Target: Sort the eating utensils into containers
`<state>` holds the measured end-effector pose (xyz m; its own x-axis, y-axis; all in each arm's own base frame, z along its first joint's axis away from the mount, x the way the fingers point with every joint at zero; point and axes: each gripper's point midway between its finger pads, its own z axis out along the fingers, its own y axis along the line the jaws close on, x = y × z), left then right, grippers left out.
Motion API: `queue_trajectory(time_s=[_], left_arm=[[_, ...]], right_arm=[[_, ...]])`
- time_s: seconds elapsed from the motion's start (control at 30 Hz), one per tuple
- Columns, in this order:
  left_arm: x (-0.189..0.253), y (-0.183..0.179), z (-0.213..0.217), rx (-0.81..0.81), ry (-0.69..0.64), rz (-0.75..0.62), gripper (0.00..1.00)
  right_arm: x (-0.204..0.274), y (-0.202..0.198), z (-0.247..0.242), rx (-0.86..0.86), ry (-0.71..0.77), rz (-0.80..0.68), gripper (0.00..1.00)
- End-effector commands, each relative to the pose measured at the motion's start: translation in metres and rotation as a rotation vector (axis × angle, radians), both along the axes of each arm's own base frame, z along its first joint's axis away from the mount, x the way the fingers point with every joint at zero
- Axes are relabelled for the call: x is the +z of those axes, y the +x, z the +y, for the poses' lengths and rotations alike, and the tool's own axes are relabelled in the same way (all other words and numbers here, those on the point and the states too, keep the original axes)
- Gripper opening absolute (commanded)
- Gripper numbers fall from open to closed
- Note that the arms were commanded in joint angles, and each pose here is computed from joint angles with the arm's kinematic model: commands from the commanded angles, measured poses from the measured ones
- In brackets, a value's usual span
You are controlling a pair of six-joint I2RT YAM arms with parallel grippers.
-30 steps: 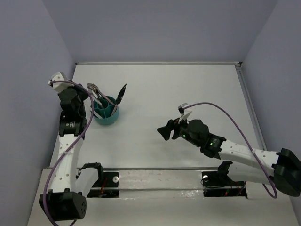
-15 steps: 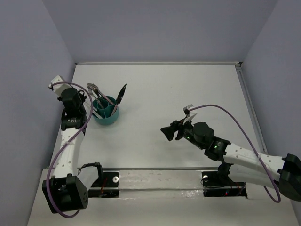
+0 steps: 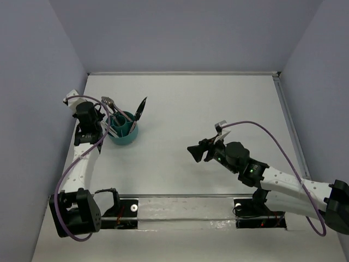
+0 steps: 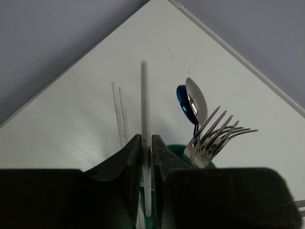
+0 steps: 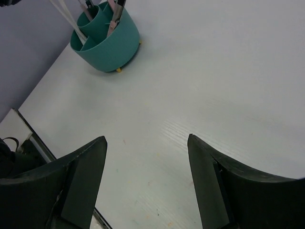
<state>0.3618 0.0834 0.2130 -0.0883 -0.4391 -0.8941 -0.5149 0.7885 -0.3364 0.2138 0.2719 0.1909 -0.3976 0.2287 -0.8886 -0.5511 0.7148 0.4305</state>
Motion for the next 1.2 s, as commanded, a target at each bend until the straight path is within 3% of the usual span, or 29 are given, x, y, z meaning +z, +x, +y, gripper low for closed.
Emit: queue_trajectory(time_s=[0.0,0.07,0.3,0.5,0.53,0.57,0.77,0.8,0.83,1.03,1.17], left_arm=[[0.014,0.007,-0.002,-0.017,-0.014,-0.052,0.19],[0.017,0.006,-0.004,-0.025,-0.024,-0.066,0.26],[0.039,-0.003,-0.015,-0.051,-0.04,-0.148,0.3],[0.08,-0.024,-0.025,-0.091,-0.028,-0.304,0.34],[0.092,-0.031,-0.029,-0.109,-0.024,-0.349,0.46],[0.098,-0.032,-0.039,-0.16,-0.026,-0.372,0.98],[0.135,-0.053,-0.079,-0.348,-0.016,-0.503,0.99],[0.14,-0.056,-0.083,-0.372,-0.011,-0.519,0.99],[0.15,-0.062,-0.093,-0.424,-0.003,-0.561,0.99],[0.187,-0.095,-0.143,-0.707,0.013,-0.716,0.99],[0.202,-0.112,-0.168,-0.844,0.02,-0.768,0.99]], right_arm=[[0.011,0.004,-0.004,-0.034,0.032,-0.036,0.75],[0.012,0.004,-0.004,-0.035,0.033,-0.039,0.75],[0.009,0.006,-0.003,-0.037,0.024,-0.033,0.75],[0.006,0.007,-0.002,-0.041,0.011,-0.025,0.76],[0.006,0.008,-0.002,-0.044,0.009,-0.025,0.76],[0.004,0.009,-0.003,-0.052,0.001,-0.021,0.76],[0.021,0.012,-0.027,-0.142,-0.021,-0.022,0.75],[0.015,0.013,-0.031,-0.163,-0.047,-0.013,0.82],[0.03,0.012,-0.038,-0.174,-0.037,-0.047,1.0],[0.077,0.006,-0.077,-0.259,-0.073,-0.095,1.0],[0.121,-0.003,-0.11,-0.334,0.02,-0.159,1.0]])
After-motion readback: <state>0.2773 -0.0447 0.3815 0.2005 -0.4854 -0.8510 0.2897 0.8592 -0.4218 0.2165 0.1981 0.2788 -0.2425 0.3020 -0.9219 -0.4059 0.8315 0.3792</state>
